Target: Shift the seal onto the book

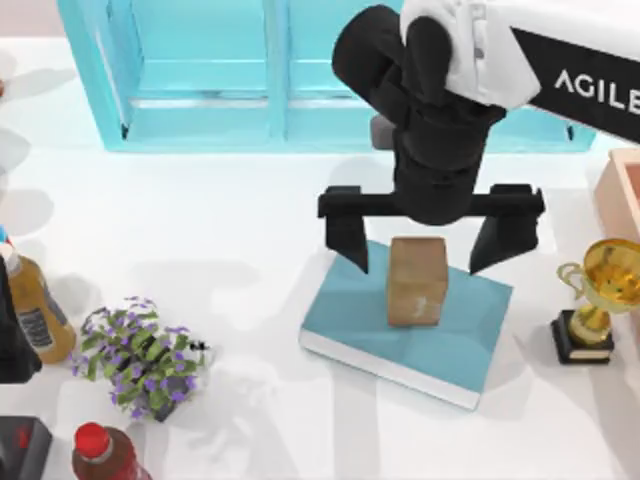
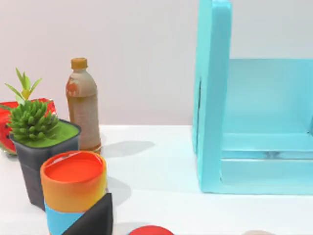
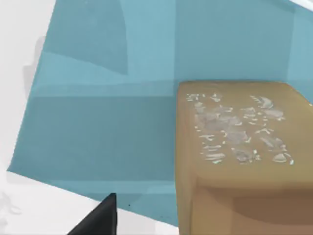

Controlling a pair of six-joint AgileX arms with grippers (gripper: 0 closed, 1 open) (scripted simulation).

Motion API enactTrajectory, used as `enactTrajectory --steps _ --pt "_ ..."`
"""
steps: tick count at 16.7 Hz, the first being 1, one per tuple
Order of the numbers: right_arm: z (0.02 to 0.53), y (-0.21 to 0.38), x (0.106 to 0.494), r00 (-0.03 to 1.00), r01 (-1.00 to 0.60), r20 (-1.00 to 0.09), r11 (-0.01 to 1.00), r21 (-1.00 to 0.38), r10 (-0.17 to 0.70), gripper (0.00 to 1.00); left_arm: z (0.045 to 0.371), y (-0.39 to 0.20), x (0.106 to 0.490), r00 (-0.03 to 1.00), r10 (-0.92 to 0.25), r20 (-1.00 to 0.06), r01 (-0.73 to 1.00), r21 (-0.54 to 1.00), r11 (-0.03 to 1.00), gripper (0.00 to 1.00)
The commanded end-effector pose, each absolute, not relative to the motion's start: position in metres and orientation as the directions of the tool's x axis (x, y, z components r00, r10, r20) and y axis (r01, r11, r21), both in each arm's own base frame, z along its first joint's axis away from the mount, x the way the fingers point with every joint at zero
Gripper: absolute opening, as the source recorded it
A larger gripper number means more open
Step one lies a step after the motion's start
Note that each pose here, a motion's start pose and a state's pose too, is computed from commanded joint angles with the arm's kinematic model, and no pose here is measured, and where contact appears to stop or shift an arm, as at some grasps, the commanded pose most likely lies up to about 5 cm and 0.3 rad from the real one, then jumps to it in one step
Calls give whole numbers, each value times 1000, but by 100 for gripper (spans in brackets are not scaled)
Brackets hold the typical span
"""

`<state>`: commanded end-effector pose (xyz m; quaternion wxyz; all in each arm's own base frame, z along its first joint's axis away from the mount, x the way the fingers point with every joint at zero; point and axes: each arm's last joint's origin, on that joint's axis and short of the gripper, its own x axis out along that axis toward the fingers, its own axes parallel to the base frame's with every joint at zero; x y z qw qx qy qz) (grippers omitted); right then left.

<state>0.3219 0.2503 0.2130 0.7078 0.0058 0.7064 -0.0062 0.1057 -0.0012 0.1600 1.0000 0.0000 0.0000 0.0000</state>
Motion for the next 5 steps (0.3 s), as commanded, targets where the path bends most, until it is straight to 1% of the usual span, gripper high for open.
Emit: enactTrajectory --steps 5 --pt "239 250 322 2 17 -1000 1000 0 0 100 160 -1 106 1000 0 0 0 0 1000 100"
